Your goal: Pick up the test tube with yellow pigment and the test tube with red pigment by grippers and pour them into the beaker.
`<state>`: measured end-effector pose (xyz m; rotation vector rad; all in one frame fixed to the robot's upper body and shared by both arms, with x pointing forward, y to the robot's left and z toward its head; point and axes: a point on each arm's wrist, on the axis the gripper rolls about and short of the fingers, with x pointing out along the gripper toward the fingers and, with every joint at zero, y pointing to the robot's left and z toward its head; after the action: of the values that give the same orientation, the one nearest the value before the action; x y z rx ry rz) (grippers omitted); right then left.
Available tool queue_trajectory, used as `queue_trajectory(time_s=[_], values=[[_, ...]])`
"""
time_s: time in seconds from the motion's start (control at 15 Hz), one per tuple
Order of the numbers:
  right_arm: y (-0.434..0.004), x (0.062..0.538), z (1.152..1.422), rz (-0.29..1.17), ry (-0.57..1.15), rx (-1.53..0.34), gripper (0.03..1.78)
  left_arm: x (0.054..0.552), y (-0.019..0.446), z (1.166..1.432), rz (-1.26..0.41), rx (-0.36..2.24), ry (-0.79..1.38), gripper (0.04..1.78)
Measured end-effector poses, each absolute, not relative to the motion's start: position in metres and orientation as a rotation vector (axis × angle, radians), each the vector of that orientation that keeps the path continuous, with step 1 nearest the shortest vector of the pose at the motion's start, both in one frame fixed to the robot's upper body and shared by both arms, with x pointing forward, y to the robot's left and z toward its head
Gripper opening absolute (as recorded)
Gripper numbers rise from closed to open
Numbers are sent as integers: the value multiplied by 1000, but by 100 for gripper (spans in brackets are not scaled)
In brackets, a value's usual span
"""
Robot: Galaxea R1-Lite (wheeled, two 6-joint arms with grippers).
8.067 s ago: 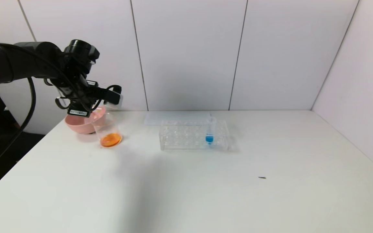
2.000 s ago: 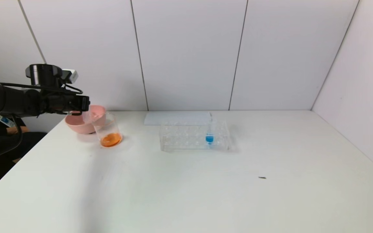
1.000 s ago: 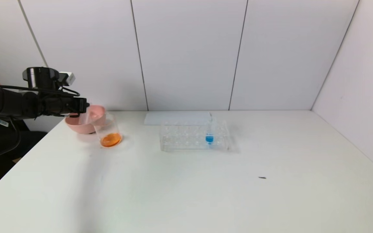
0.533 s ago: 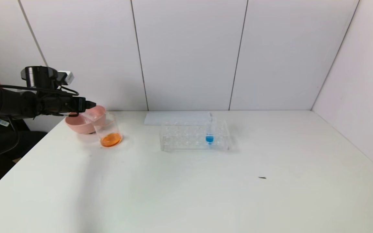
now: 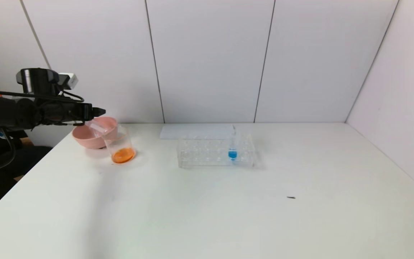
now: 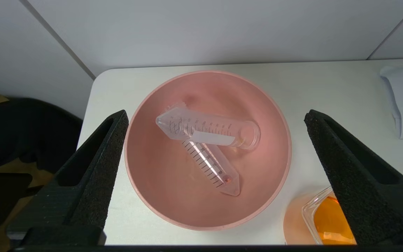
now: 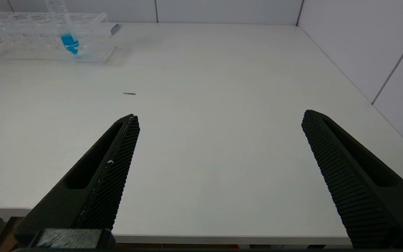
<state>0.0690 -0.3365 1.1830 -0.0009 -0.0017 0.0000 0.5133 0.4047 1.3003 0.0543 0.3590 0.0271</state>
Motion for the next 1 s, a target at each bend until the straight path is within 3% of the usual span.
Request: queue_trajectory(time_s=[1.0], values=[[-336,69,1183,0,-2,-1,170,481,398,1339,36,72,288,176]])
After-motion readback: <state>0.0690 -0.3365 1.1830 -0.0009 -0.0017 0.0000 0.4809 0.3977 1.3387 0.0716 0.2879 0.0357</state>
